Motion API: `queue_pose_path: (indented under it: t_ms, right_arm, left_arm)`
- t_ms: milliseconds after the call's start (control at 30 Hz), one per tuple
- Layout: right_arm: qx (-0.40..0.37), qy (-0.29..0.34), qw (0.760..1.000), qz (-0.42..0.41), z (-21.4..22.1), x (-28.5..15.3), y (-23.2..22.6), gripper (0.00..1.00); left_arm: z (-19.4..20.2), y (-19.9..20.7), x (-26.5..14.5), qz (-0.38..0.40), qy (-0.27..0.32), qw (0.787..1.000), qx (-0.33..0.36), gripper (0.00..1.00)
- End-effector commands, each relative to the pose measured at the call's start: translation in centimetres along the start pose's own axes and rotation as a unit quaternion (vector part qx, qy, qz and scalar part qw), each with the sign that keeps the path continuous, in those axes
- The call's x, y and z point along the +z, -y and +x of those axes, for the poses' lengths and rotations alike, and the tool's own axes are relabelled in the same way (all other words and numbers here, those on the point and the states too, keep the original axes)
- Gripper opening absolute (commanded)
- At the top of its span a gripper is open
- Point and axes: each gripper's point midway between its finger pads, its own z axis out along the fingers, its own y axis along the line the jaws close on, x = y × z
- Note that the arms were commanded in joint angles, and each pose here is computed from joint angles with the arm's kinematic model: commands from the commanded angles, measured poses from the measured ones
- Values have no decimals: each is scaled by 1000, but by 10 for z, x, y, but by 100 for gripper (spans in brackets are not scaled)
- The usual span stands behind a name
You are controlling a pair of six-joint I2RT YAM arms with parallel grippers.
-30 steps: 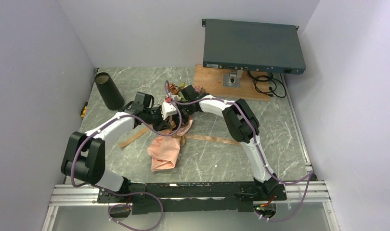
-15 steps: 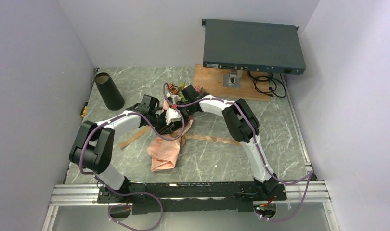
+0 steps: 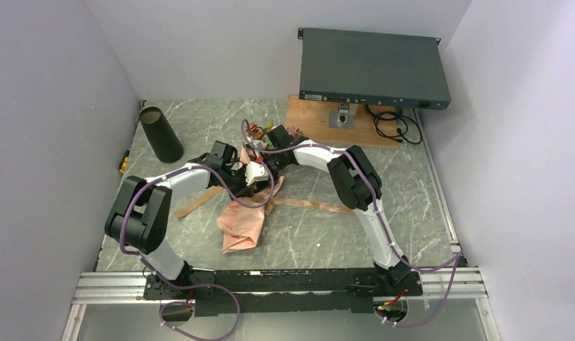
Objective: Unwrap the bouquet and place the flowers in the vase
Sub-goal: Untie the ribbon from the wrapping paper.
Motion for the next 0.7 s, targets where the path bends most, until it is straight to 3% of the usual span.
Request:
queue_pose_path:
  t_ms: [0, 333, 667]
  right_arm:
    - [44, -92, 988, 115, 77, -1, 70, 0]
    - [41, -101, 986, 123, 85, -1, 75, 0]
    - [36, -104, 986, 125, 89, -4, 74, 0]
  left_arm:
    - [-2, -6, -8, -13, -10, 999, -34, 0]
    - [-44, -42, -48, -98, 78, 979, -163, 0]
    - [-44, -62, -67, -119, 127, 934, -312, 0]
